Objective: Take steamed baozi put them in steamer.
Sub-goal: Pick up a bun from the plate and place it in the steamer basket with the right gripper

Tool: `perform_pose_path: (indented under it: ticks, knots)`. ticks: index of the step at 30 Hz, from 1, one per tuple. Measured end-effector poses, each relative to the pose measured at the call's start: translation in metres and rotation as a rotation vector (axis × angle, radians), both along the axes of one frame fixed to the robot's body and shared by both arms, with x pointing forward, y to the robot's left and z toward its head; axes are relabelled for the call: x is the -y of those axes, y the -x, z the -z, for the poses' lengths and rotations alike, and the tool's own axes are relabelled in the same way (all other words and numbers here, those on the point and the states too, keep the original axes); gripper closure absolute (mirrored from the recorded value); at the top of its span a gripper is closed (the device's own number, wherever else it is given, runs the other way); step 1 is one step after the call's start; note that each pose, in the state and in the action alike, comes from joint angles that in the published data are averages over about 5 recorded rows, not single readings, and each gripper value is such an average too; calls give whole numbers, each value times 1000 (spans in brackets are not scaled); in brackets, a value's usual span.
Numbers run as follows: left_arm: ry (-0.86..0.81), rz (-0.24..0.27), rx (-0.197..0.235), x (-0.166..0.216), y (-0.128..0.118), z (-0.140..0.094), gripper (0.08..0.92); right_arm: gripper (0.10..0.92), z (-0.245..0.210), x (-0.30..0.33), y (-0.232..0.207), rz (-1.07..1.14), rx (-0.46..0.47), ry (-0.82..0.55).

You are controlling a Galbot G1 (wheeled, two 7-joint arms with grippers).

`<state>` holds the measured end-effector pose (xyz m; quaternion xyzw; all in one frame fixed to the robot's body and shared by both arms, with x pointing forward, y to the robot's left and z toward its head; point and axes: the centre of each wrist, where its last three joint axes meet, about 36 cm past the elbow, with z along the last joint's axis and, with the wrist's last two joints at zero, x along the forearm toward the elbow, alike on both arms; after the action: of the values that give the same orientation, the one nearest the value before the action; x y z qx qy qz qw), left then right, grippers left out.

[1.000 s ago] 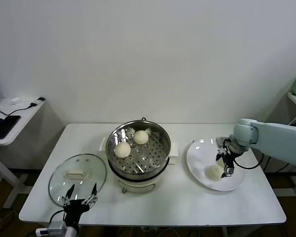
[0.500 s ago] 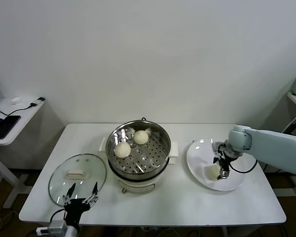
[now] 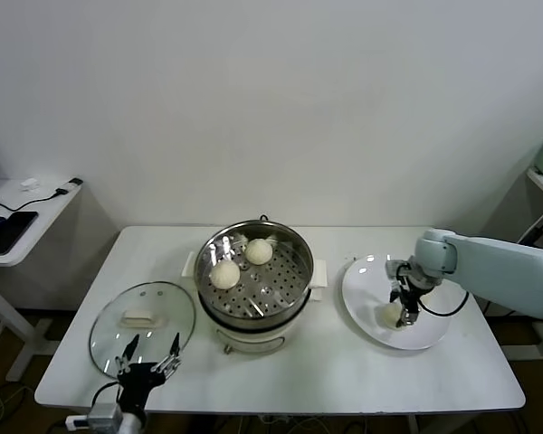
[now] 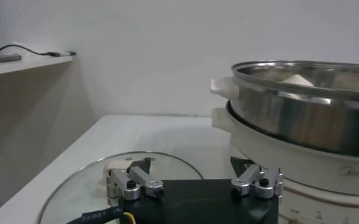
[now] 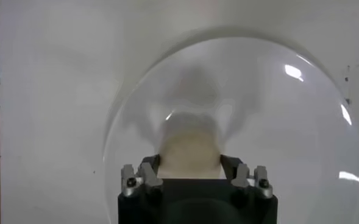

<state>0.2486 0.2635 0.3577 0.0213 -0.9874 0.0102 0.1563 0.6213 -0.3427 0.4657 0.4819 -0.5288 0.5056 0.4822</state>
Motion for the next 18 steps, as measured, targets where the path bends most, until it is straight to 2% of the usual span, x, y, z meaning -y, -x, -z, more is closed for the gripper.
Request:
perform_pose_path:
  ticks: [9,13,18]
  knots:
    - [2,3,4,1,0,-5,177,419,-29,-11,-10,-50,1,-9]
    - [2,4,8,2,0,-7,177,420,-68,-21,-22,-95,20,-15]
    - [2,5,13,2,1,-12,177,420,-141,-47,-40,-192,71,-30]
